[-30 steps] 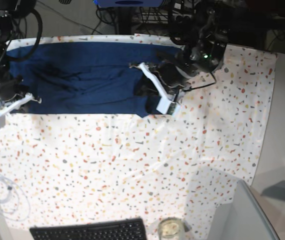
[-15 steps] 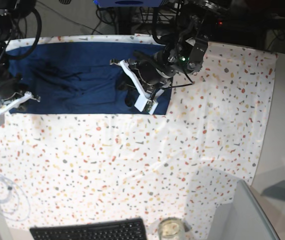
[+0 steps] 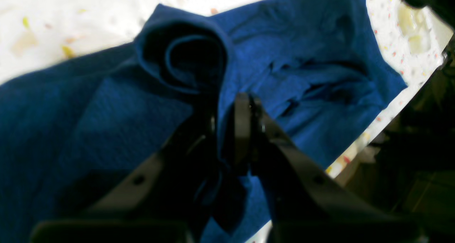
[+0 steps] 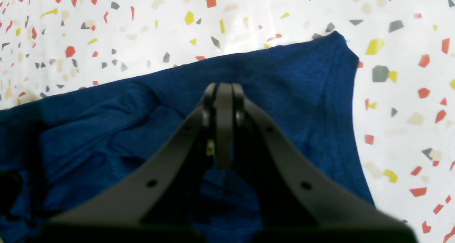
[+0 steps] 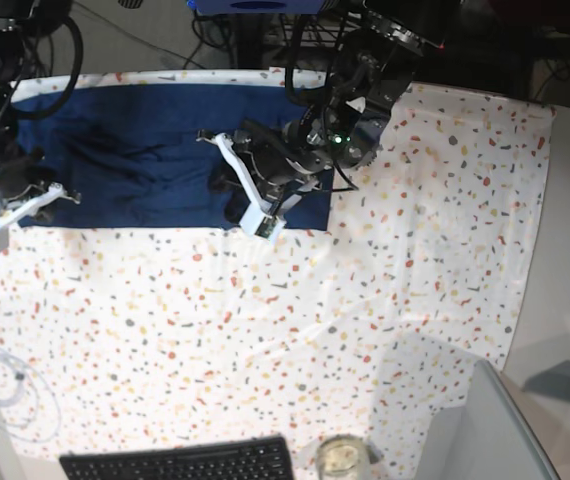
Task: Layout the t-shirt on the table in an organized manner, then fold the t-shirt properly
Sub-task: 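Fold the held end with the left gripper toward the right gripper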
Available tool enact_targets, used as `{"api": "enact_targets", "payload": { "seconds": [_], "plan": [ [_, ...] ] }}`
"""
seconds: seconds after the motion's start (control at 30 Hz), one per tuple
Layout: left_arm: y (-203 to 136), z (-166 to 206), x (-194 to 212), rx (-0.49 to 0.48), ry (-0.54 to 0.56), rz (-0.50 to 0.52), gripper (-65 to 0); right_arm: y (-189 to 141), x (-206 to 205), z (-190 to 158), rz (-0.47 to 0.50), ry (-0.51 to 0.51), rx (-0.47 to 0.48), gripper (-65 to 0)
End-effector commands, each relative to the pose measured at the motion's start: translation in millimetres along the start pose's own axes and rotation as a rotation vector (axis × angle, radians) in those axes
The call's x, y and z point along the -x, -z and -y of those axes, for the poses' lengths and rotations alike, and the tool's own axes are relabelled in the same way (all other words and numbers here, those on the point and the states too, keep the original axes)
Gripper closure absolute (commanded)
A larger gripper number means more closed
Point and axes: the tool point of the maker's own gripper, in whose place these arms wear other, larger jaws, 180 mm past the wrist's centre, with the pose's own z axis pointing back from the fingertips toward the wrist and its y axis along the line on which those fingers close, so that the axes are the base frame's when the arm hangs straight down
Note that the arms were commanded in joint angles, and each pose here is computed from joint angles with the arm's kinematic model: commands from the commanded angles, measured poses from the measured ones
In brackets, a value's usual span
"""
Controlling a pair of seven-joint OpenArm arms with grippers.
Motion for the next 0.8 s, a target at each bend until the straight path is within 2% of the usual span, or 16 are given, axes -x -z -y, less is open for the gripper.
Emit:
{"api": "enact_targets", "payload": {
  "seconds": [0.0,0.77],
  "plan": [
    [-0.8,8.0,-15.1,0.026,0.008,0.044,0.0,-3.3,-16.2,0.0,0.049,-0.012,-0.007,-0.6],
    [-0.8,7.9,-16.6,0.026,0.009,0.046,0.0,-3.9,-13.4,1.5,0.045,-0.013,-0.004,-0.6]
  ]
}}
